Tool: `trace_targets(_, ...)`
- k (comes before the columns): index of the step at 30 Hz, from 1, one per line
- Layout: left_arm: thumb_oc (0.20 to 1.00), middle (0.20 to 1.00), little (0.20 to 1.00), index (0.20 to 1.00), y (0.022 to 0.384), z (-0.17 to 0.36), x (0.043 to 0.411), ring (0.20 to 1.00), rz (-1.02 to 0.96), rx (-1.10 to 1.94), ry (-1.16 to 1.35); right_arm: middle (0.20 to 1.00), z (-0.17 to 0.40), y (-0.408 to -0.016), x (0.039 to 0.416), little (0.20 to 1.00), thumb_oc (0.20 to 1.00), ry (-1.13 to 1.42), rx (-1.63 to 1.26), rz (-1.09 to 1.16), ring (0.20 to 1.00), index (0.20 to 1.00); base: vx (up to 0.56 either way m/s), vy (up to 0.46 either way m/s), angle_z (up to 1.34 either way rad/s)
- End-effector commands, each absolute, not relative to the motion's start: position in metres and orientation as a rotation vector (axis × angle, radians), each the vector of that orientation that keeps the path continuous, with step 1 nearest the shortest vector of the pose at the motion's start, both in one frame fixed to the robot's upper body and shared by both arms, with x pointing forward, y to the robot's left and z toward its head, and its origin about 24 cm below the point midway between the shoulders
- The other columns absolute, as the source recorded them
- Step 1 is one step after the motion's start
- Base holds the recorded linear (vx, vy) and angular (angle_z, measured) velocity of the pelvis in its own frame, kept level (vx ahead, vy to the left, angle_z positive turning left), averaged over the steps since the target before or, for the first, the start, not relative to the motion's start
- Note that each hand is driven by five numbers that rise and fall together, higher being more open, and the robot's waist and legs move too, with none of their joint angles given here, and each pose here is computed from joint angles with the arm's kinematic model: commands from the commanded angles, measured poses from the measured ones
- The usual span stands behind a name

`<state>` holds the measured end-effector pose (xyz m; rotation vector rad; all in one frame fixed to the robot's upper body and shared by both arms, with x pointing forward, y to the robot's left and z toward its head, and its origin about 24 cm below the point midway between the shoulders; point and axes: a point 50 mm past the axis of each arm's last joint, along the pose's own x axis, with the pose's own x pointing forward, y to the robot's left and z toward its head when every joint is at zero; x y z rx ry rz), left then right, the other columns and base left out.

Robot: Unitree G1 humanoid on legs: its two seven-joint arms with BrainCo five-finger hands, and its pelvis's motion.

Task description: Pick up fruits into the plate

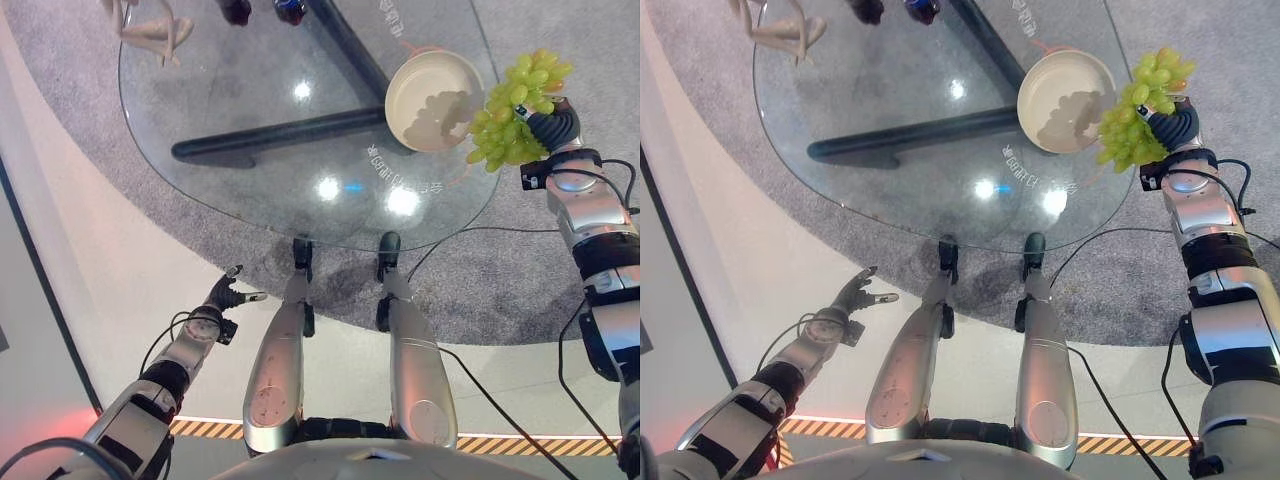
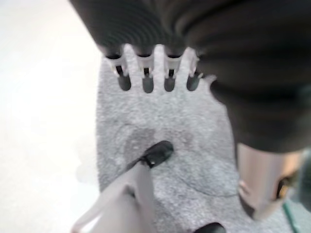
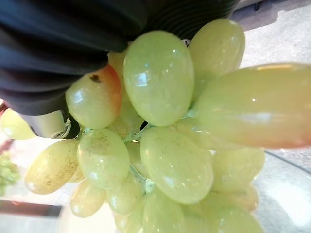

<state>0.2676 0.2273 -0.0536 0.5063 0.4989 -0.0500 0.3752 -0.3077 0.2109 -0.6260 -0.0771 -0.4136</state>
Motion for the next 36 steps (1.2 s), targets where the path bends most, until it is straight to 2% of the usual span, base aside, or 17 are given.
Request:
trace_targets(1, 1.000, 1.000, 1.000, 1.000, 0.231, -0.065, 0.252, 1.000, -0.020, 0.480, 0.538, 0.200, 0.251, -0.320, 0.369, 0.200, 0.200, -0.166, -0.745, -0.509, 0.200, 0.200, -0.01, 0.006, 0.04)
trace_targets(14, 1.000, 1.000, 1.000, 1.000, 0.218, -0.063, 0.255, 1.000, -0.035, 0.460, 0.498, 0.200, 0.251, -0.314, 0.378, 0.200, 0.200, -0.100, -0.776, -0.582, 0.200, 0.200, -0.01, 0.021, 0.06)
trace_targets(23, 1.000, 1.000, 1.000, 1.000, 0.211, -0.065, 0.253, 1.000, -0.048, 0.444, 0.488, 0.200, 0.267, -0.308, 0.379, 0.200, 0.200, -0.150, -0.787, -0.692, 0.200, 0.200, 0.00, 0.024, 0.02)
trace_targets(24, 1.000, 1.000, 1.000, 1.000, 0.211, -0.065, 0.252, 1.000, -0.048, 0.440, 0.489, 0.460, 0.269, -0.306, 0.379, 0.460, 0.460, -0.161, -0.791, -0.698, 0.460, 0.460, 0.00, 0.000, 0.00)
trace_targets(25, 1.000, 1.000, 1.000, 1.000, 0.211, -0.065, 0.252, 1.000, -0.048, 0.437, 0.490, 0.758, 0.271, -0.305, 0.379, 0.758, 0.758, -0.173, -0.793, -0.701, 0.758, 0.758, 0.00, 0.050, 0.00)
trace_targets(26, 1.000, 1.000, 1.000, 1.000, 0.210, -0.066, 0.251, 1.000, -0.050, 0.432, 0.495, 1.000, 0.274, -0.302, 0.380, 1.000, 1.000, -0.190, -0.801, -0.703, 1.000, 1.000, 0.01, 0.045, 0.00)
trace_targets(36, 1.000, 1.000, 1.000, 1.000, 0.206, -0.068, 0.250, 1.000, -0.055, 0.414, 0.498, 1.000, 0.281, -0.288, 0.380, 1.000, 1.000, -0.271, -0.803, -0.690, 1.000, 1.000, 0.01, 0.017, -0.01)
